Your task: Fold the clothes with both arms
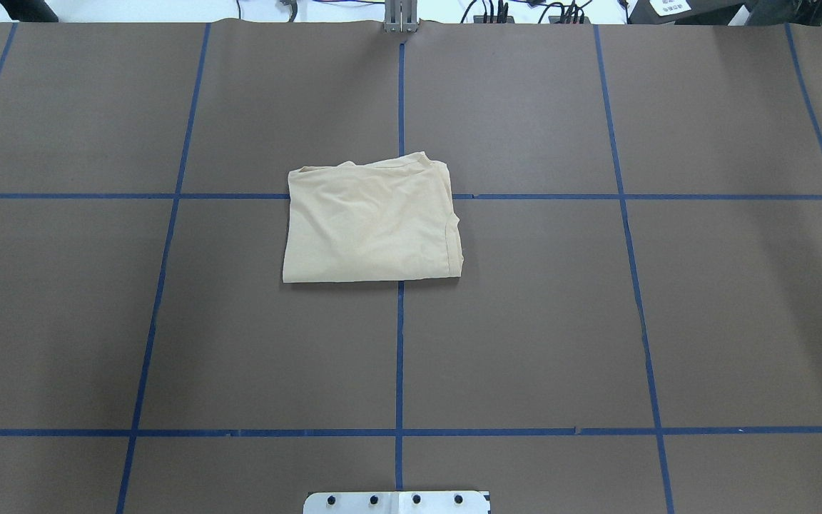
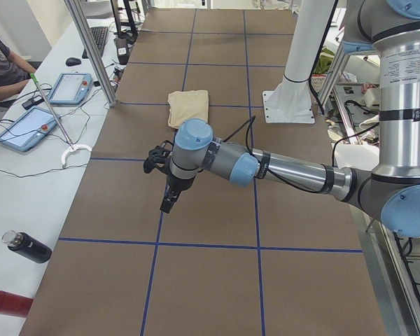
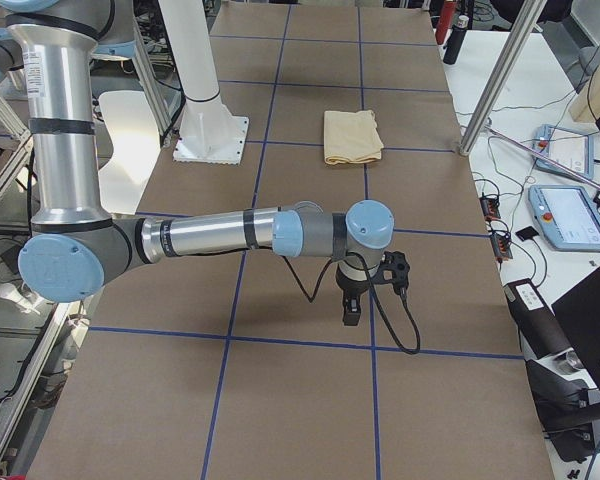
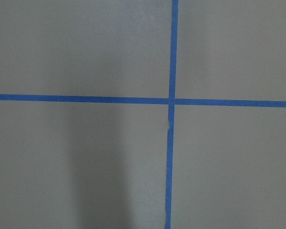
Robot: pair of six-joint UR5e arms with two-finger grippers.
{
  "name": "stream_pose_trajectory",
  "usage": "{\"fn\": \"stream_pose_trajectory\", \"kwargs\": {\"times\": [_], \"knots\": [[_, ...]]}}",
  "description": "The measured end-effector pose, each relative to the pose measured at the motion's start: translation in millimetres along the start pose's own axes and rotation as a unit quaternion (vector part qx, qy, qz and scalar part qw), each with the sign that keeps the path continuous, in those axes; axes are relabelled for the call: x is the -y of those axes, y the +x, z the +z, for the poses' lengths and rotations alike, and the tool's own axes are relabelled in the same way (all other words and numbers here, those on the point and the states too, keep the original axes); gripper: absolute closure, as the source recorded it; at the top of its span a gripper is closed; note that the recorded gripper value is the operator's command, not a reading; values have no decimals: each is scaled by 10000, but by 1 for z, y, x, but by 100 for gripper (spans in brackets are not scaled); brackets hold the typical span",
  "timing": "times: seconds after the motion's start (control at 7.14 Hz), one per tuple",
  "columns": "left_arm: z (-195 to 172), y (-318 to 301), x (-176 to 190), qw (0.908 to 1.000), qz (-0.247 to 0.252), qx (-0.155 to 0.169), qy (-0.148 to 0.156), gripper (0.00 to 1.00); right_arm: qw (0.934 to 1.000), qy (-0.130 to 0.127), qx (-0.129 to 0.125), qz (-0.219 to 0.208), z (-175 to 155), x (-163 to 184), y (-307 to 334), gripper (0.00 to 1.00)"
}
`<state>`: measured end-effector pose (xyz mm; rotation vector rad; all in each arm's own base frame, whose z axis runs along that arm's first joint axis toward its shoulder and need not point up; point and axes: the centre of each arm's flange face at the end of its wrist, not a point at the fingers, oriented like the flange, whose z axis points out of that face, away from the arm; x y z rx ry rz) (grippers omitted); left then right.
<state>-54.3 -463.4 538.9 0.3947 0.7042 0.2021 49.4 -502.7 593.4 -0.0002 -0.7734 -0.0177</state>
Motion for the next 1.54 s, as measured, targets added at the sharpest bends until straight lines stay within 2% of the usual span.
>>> {"fn": "stream_pose_trajectory", "kwargs": {"times": [0.42,1.54], "knots": [[20,-17,-15,9995,-202,-2,-223,0,10000,-1,10,18,0,0,0,0],[17,-15,-12,9997,-158,-11,-173,0,10000,-24,27,41,3,-4,3,0]]}}
